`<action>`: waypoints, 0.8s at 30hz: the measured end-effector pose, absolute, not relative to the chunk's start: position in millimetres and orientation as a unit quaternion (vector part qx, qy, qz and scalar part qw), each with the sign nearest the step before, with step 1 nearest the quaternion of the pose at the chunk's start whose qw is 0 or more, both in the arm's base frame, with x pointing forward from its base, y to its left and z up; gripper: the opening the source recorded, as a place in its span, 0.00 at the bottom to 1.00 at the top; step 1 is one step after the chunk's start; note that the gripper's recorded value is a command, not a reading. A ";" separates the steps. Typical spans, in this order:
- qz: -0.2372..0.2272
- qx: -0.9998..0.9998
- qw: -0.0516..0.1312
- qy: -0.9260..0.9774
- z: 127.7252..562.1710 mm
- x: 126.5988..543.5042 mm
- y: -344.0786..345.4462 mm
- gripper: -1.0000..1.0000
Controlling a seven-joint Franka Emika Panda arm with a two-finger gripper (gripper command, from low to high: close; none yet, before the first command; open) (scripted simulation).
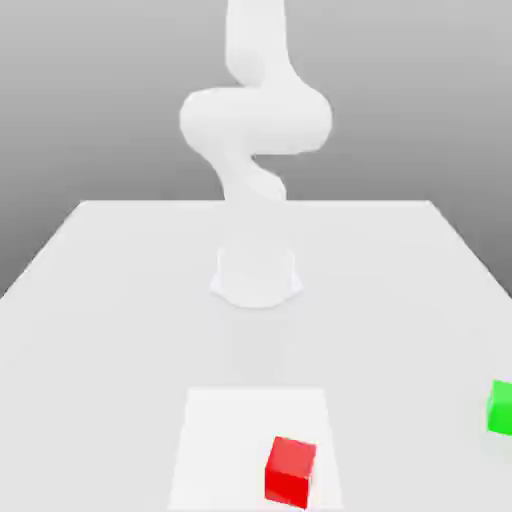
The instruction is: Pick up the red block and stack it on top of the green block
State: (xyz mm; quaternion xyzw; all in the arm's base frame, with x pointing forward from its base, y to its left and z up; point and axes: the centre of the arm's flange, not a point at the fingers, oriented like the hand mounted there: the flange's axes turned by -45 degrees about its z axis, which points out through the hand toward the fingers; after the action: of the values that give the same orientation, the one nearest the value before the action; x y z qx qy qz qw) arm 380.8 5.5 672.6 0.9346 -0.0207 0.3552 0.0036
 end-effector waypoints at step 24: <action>0.014 0.991 0.002 -0.137 227.3 474.8 38.2 0.50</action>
State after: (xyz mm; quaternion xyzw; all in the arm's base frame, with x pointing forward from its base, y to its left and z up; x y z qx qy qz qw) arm 474.8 38.2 227.3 0.9905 -0.1367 0.0142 0.0025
